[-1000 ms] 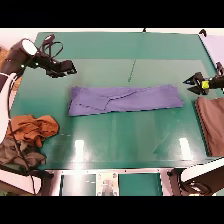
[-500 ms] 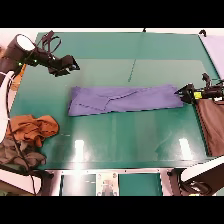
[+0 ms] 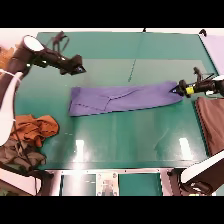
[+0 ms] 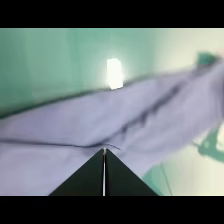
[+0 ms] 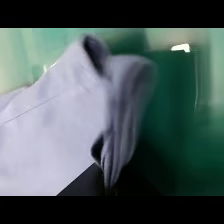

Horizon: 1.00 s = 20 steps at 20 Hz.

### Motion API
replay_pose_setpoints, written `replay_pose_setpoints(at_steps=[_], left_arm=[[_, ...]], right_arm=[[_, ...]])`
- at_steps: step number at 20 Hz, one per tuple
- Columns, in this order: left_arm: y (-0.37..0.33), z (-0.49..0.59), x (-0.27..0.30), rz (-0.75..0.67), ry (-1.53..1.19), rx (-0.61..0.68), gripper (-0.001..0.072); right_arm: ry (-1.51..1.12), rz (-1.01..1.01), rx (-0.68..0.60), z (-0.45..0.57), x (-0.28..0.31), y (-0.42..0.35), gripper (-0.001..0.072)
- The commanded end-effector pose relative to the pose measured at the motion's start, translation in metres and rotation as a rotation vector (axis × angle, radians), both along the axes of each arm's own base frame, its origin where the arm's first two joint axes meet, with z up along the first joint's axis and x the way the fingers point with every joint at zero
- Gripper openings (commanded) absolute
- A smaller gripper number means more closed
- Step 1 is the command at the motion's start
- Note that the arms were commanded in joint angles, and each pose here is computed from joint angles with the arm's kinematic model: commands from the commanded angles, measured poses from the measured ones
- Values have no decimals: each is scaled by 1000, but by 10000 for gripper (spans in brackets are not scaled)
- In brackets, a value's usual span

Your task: Fold the shirts.

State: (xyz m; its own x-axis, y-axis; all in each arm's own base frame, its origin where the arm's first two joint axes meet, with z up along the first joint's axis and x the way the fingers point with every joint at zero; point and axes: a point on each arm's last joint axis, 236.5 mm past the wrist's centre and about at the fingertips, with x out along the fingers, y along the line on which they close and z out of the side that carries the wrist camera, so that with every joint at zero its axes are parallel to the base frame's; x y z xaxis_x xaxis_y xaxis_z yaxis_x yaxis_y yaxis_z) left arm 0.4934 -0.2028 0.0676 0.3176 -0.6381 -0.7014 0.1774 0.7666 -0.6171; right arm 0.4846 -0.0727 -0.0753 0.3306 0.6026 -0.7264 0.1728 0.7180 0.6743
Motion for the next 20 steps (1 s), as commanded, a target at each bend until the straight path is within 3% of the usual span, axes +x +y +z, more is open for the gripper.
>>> replay_pose_setpoints(at_steps=[1, 10, 15, 20], left_arm=[[-61, -22, -15, -99, 7, -7, 23], [-258, -124, -59, -194, 89, -195, 22], [-307, -132, -69, -231, 114, -273, 22], [-306, -127, -92, -327, 207, -299, 23]], right_arm=[[-95, 84, 9, 60, 14, 13, 16], [-303, 343, 60, 244, -53, 91, 18], [-357, 421, 37, 284, -77, 141, 19], [-327, 474, 45, 281, -83, 170, 19]])
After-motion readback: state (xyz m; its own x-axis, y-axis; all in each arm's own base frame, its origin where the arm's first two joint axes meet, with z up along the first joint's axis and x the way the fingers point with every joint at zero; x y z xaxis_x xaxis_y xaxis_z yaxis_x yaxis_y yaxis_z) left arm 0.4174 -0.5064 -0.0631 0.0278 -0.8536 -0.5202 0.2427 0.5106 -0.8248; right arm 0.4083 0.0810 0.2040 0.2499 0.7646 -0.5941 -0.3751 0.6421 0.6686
